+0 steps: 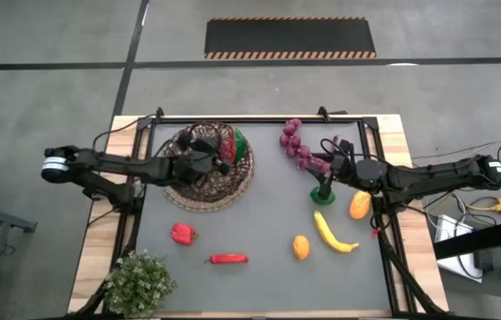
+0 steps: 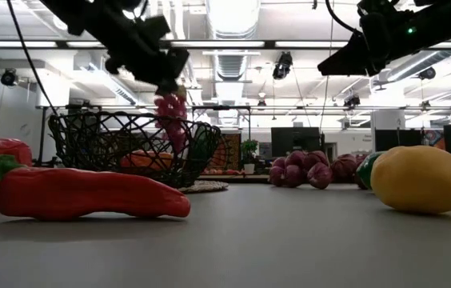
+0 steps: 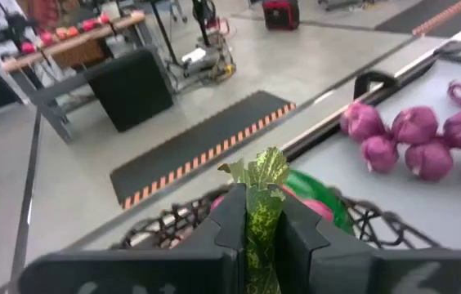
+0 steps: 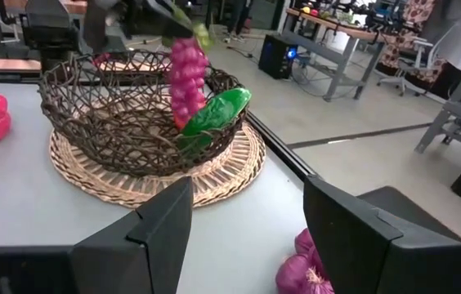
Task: Build produce basket
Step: Put the grapes into the wire basket
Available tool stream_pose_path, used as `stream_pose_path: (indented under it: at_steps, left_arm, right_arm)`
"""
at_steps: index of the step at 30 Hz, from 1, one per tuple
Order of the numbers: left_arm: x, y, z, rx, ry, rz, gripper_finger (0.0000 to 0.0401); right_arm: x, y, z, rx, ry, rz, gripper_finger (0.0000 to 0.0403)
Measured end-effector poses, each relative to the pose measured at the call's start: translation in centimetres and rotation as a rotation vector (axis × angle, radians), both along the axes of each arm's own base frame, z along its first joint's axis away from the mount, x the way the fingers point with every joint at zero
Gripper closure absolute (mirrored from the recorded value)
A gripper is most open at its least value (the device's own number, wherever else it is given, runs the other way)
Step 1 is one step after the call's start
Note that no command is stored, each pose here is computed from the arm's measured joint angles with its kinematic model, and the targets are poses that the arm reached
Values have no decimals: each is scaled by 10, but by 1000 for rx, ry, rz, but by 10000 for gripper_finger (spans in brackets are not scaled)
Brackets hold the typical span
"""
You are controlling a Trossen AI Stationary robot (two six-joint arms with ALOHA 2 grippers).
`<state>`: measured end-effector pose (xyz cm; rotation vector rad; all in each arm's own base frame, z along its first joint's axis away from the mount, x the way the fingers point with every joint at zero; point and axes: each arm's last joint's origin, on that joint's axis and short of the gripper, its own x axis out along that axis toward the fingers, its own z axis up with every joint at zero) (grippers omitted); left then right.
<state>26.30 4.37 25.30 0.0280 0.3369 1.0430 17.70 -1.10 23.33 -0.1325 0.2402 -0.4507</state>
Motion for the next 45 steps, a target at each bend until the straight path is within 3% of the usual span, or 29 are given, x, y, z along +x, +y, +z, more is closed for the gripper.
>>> stream_pose_path:
  at_steps: [16,25,45]
  left_arm:
    - [17,33,-33,-53,74,48,384]
    - [17,40,-36,-55,80,72,379]
    - [7,70,-31,-56,46,166,245]
  right_arm:
    - [0,0,0,10,-4,-1,184]
    - [0,0,0,15,-4,-2,184]
    - [0,0,0,23,-8,-4,184]
